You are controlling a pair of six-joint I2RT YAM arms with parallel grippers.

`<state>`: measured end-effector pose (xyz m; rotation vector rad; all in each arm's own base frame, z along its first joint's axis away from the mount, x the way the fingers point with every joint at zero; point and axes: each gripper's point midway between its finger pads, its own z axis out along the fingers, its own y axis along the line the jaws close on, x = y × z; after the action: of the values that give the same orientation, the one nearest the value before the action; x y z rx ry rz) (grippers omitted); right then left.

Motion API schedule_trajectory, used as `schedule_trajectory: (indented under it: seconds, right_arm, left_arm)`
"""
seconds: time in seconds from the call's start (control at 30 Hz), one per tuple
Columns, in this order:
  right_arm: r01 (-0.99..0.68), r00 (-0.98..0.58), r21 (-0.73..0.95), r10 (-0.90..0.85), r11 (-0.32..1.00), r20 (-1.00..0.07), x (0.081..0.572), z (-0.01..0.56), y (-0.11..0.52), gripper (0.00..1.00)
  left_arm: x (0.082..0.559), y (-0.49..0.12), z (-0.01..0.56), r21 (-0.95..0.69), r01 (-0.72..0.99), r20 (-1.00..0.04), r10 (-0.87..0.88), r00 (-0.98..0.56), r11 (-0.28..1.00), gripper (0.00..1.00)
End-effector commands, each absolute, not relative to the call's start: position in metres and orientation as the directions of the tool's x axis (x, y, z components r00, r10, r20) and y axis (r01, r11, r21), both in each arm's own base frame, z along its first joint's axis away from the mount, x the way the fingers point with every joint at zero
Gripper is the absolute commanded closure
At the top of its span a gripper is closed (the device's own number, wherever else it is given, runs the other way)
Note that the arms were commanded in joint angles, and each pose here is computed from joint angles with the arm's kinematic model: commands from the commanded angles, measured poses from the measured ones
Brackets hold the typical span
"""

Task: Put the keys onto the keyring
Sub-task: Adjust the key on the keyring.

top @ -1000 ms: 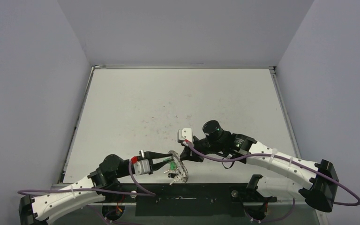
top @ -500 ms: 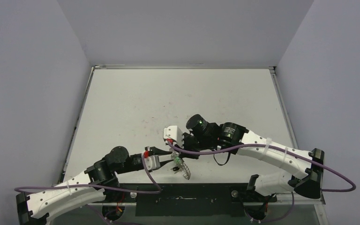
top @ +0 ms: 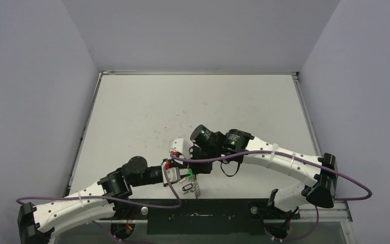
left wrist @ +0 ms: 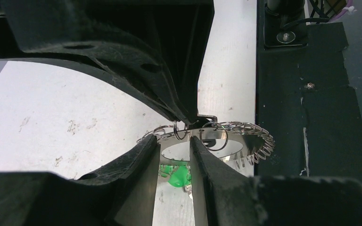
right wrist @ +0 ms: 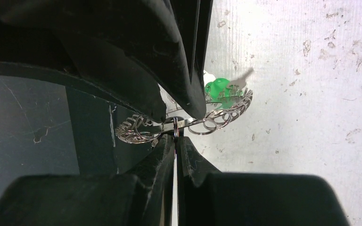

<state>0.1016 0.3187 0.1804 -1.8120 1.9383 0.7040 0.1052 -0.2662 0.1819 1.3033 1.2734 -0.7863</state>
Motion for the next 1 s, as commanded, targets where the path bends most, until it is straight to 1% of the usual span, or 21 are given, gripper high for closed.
schedule_trajectory:
  seconds: [0.0,0.27,0.33,0.37,0.4,0.43,0.5,0.57,0.63,0.67,0.8,0.87,0.9,0.97]
  right_arm:
    - [-0.997,-0.07,0.075,-0.745,0.027,-0.664,0.102,0.203,0.333,1.0]
    - [-0.996,-0.074,0.081,-0.747,0.027,-0.661,0.102,0.201,0.335,1.0]
    - [-0.997,-0.071,0.078,-0.748,0.027,-0.66,0.102,0.201,0.335,1.0]
    - [-0.997,-0.07,0.075,-0.747,0.027,-0.661,0.103,0.201,0.336,1.0]
    - [-0.997,-0.069,0.072,-0.748,0.029,-0.66,0.104,0.2,0.336,1.0]
    - [-0.997,-0.068,0.065,-0.749,0.032,-0.66,0.105,0.2,0.335,1.0]
    - [-0.998,-0.066,0.047,-0.748,0.047,-0.661,0.109,0.2,0.335,0.99]
    - [-0.998,-0.061,0.031,-0.736,0.054,-0.674,0.113,0.203,0.333,0.92]
    - [-0.997,-0.062,0.015,-0.709,0.073,-0.702,0.12,0.207,0.331,0.78]
    - [-0.997,-0.058,0.009,-0.684,0.075,-0.727,0.122,0.211,0.332,0.73]
    - [-0.997,-0.036,-0.011,-0.563,0.079,-0.826,0.128,0.233,0.323,0.57]
    - [-0.998,-0.02,-0.01,-0.501,0.058,-0.865,0.126,0.237,0.318,0.48]
    - [-0.999,-0.009,-0.015,-0.469,0.047,-0.883,0.124,0.24,0.316,0.45]
    - [-0.998,0.034,-0.05,-0.411,0.03,-0.911,0.123,0.245,0.311,0.44]
  left_arm:
    - [0.105,-0.277,0.207,0.269,0.949,-0.957,0.153,0.244,0.164,0.72]
    - [0.104,-0.286,0.206,0.263,0.954,-0.96,0.135,0.244,0.142,0.81]
    - [0.103,-0.287,0.206,0.262,0.956,-0.961,0.134,0.244,0.136,0.86]
    - [0.103,-0.288,0.205,0.26,0.956,-0.961,0.135,0.243,0.132,0.9]
    - [0.103,-0.289,0.205,0.259,0.957,-0.961,0.135,0.242,0.128,0.97]
    - [0.102,-0.289,0.205,0.259,0.958,-0.961,0.136,0.242,0.126,1.0]
    - [0.102,-0.288,0.203,0.255,0.959,-0.961,0.138,0.238,0.126,1.0]
    - [0.102,-0.287,0.203,0.251,0.959,-0.963,0.132,0.234,0.133,1.0]
    - [0.102,-0.285,0.203,0.246,0.958,-0.966,0.117,0.23,0.146,1.0]
    - [0.102,-0.285,0.206,0.243,0.958,-0.968,0.097,0.23,0.155,1.0]
    - [0.101,-0.281,0.211,0.228,0.955,-0.973,0.029,0.227,0.187,1.0]
    - [0.1,-0.28,0.214,0.222,0.955,-0.974,-0.007,0.228,0.199,1.0]
    - [0.1,-0.279,0.213,0.219,0.954,-0.974,-0.02,0.227,0.205,1.0]
    - [0.099,-0.277,0.216,0.215,0.953,-0.971,-0.053,0.231,0.213,1.0]
